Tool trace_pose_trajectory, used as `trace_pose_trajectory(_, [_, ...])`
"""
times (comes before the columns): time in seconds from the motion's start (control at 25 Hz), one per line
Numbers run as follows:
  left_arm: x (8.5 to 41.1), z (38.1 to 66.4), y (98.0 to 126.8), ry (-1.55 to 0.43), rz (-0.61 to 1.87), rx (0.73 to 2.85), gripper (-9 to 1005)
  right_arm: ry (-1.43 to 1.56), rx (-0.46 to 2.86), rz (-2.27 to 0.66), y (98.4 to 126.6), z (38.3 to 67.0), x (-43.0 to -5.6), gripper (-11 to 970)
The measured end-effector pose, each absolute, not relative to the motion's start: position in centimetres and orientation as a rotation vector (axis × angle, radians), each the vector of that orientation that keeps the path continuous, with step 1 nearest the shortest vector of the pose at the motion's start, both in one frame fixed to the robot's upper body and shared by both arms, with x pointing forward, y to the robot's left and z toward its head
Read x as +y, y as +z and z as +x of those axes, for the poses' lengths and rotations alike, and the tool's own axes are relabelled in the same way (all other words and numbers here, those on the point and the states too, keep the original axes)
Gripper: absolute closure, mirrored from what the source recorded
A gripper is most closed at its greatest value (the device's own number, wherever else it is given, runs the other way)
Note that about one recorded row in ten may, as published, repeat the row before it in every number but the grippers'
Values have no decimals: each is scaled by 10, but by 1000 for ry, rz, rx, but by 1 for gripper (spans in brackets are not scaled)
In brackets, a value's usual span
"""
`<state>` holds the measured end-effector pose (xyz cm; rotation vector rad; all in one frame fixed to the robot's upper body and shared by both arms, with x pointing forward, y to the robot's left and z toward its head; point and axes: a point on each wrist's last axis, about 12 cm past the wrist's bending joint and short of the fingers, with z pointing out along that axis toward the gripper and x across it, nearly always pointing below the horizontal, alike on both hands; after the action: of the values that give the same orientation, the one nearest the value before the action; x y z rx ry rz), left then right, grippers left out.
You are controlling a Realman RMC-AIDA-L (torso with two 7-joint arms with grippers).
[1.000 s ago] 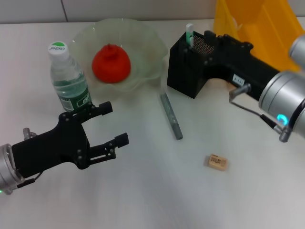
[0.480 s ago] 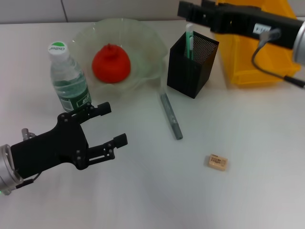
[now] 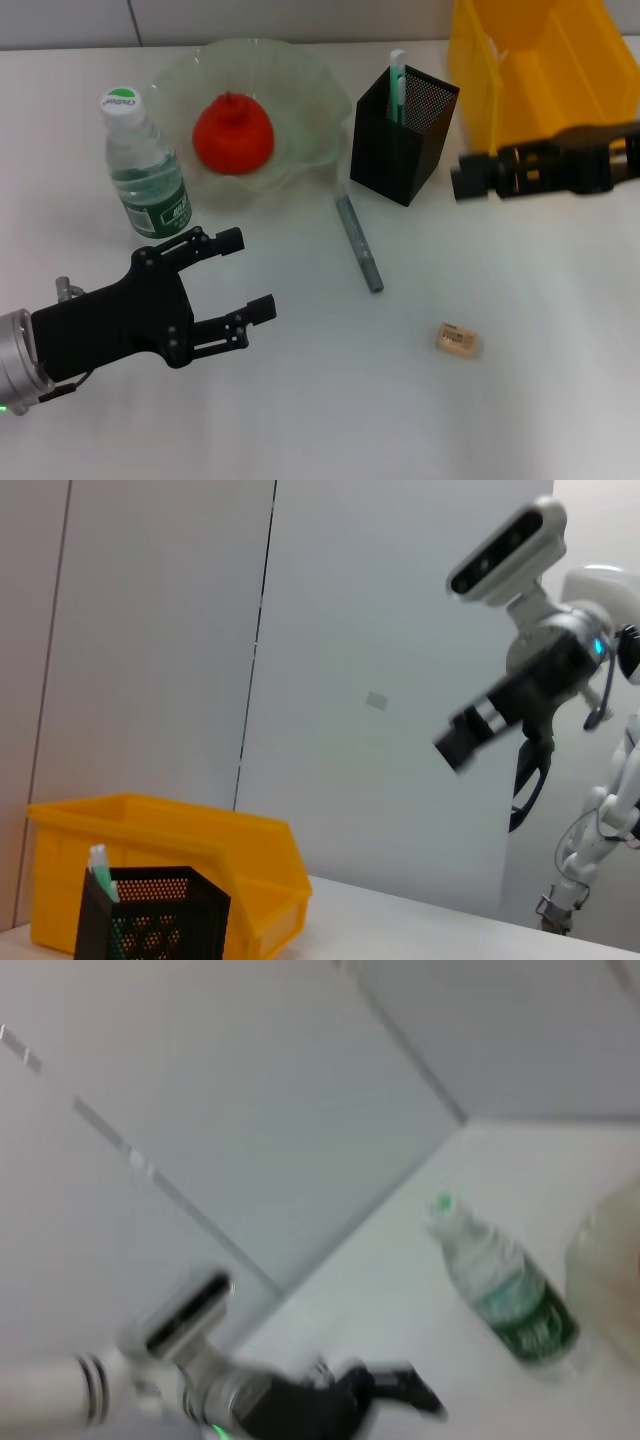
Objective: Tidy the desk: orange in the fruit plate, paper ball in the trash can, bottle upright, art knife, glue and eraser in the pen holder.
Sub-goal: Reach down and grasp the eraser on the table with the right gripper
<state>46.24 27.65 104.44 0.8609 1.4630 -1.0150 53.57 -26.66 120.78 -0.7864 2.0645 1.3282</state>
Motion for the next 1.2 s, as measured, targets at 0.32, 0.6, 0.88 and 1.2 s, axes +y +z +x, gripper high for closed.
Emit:
trace_pose_trajectory(0.32, [276, 464, 1045, -1032, 846, 1479, 159, 977, 2300, -1055, 1185, 552, -260, 372])
trace_pose_trajectory(0.6, [276, 466, 1044, -1025, 833, 1494, 158, 667, 2388, -1311, 1172, 555, -230, 374])
trace_pose_trajectory(0.88, [277, 467, 1044, -1017, 825, 1497, 159, 495, 2363, -1490, 1162, 554, -210, 376])
trace_pose_trajectory(1.2, [277, 467, 1043, -1012, 823, 1502, 158, 450, 2296, -1627, 1148, 549, -193, 378])
